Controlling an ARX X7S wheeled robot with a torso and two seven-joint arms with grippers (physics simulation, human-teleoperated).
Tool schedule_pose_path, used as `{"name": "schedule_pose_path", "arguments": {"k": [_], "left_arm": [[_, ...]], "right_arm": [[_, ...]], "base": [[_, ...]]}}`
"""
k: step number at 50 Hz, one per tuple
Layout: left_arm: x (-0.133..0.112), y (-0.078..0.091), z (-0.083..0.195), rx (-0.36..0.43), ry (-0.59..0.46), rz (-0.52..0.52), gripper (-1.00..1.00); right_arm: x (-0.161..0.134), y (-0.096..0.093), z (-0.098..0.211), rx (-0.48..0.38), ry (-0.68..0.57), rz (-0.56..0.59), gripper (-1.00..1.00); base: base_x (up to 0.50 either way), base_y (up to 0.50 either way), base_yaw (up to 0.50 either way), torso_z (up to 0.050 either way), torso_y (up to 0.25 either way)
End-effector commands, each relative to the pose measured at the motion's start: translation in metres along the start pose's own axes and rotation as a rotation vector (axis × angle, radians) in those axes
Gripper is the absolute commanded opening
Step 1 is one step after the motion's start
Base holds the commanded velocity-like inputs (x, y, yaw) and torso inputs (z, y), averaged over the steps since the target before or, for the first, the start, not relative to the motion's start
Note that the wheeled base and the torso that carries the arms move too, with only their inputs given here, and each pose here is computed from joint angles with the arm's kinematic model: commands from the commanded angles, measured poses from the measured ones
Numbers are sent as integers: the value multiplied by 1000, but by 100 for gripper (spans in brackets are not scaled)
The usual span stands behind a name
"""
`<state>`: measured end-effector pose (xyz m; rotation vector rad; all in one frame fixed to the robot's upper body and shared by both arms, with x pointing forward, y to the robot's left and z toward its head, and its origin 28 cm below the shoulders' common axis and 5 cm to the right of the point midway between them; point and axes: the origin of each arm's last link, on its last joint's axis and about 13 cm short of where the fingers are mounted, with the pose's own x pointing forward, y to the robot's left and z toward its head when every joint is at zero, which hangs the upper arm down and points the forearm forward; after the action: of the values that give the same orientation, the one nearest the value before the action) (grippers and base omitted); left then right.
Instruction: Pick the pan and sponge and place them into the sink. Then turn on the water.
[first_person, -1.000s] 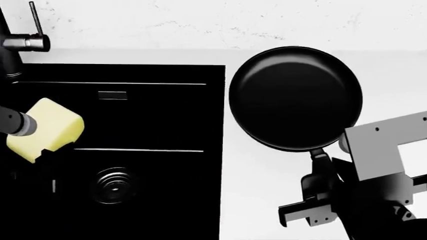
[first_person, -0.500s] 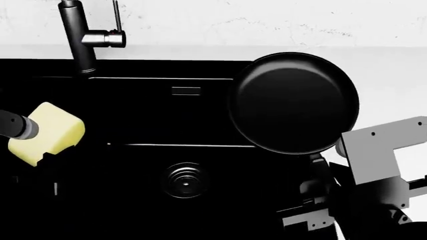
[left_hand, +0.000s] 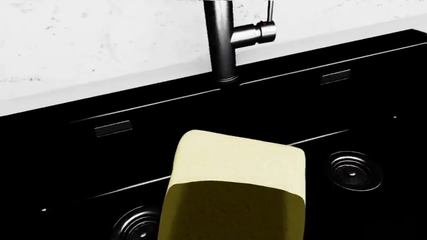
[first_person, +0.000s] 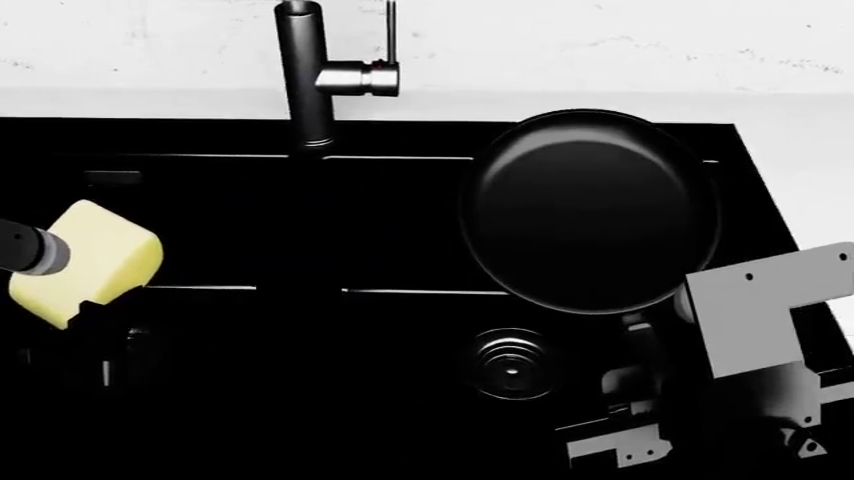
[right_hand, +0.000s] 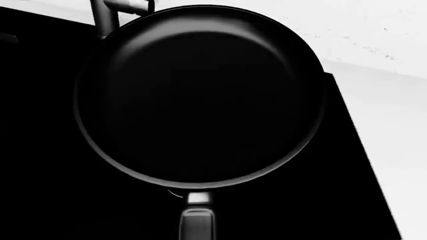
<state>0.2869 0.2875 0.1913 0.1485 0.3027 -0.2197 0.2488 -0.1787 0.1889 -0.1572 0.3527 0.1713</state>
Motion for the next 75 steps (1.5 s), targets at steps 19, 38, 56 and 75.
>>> {"name": "schedule_pose_path", "arguments": {"k": [19,38,56,75], "left_arm": [[0,3,0,-11,-6,10,-100],[2,2,2,-8,-9,4,-100],[4,0,1,-6,-9,-4,-100],[7,-5,3,-1,-11,-13,-100]], "right_arm": [[-2,-6,9,-20,-53,-43,-100],[-4,-7,2,-5,-65,-50,-100],[-5,-6,-1,12,-69,-53,-100],[-6,-7,-1,-3,-61,-65,-100]], "base": [[0,500,0,1,2],[4,500,0,1,2],[127,401,0,1,2],[31,0,0,1,2]]}}
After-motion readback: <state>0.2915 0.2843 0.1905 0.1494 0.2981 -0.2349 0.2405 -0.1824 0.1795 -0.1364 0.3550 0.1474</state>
